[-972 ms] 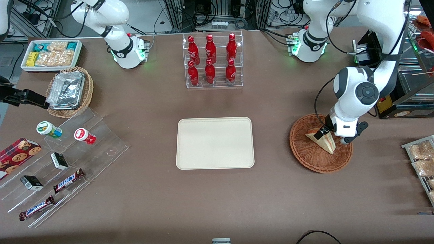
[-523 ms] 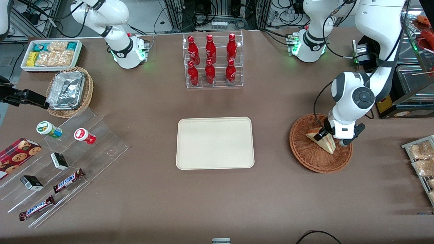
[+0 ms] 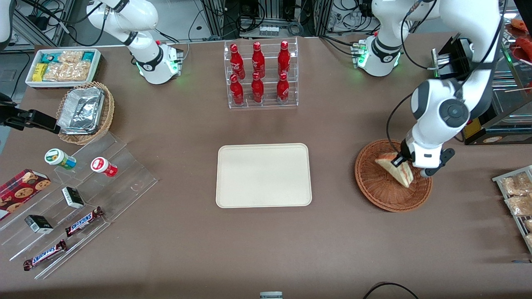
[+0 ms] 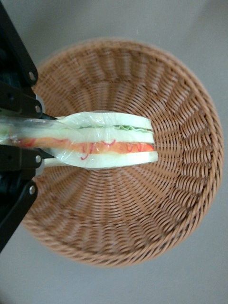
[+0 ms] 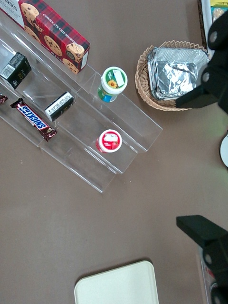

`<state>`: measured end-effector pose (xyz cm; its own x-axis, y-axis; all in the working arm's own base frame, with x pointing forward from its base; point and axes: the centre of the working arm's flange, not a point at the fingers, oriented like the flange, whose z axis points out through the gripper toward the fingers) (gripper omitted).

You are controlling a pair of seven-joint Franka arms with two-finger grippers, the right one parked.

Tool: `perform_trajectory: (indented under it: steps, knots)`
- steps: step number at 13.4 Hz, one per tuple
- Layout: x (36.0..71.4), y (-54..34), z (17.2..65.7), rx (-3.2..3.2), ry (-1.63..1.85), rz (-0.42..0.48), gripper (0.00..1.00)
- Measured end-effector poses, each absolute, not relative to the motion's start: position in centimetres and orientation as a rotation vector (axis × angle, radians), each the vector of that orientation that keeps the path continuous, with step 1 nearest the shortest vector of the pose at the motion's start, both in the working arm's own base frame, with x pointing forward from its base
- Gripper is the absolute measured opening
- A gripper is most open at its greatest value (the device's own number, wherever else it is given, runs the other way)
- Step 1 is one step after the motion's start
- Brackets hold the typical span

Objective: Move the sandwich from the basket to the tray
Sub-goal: 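Lower the left gripper and close it on the wrapped sandwich, then lift the sandwich and carry it over the white tray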

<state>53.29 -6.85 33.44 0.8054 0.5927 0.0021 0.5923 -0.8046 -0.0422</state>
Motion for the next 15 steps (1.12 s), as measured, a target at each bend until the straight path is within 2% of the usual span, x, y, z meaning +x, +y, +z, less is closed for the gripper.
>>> perform_trajectory:
  steps: [3, 6, 8, 10, 13, 15]
  knots:
    - [53.1, -12.9, 41.8, -2.971, -0.785, 0.067, 0.21]
    - [52.0, -23.4, 45.0, -3.041, -0.538, 0.035, 0.21]
    - [51.0, -30.6, 43.4, -3.073, -0.364, 0.054, 0.21]
    - [50.4, -37.7, 41.1, -3.099, -0.215, 0.075, 0.16]
    - [49.9, -45.6, 37.2, -3.126, -0.103, 0.098, 0.16]
    - [49.6, -49.2, 34.2, -3.147, -0.029, 0.070, 0.17]
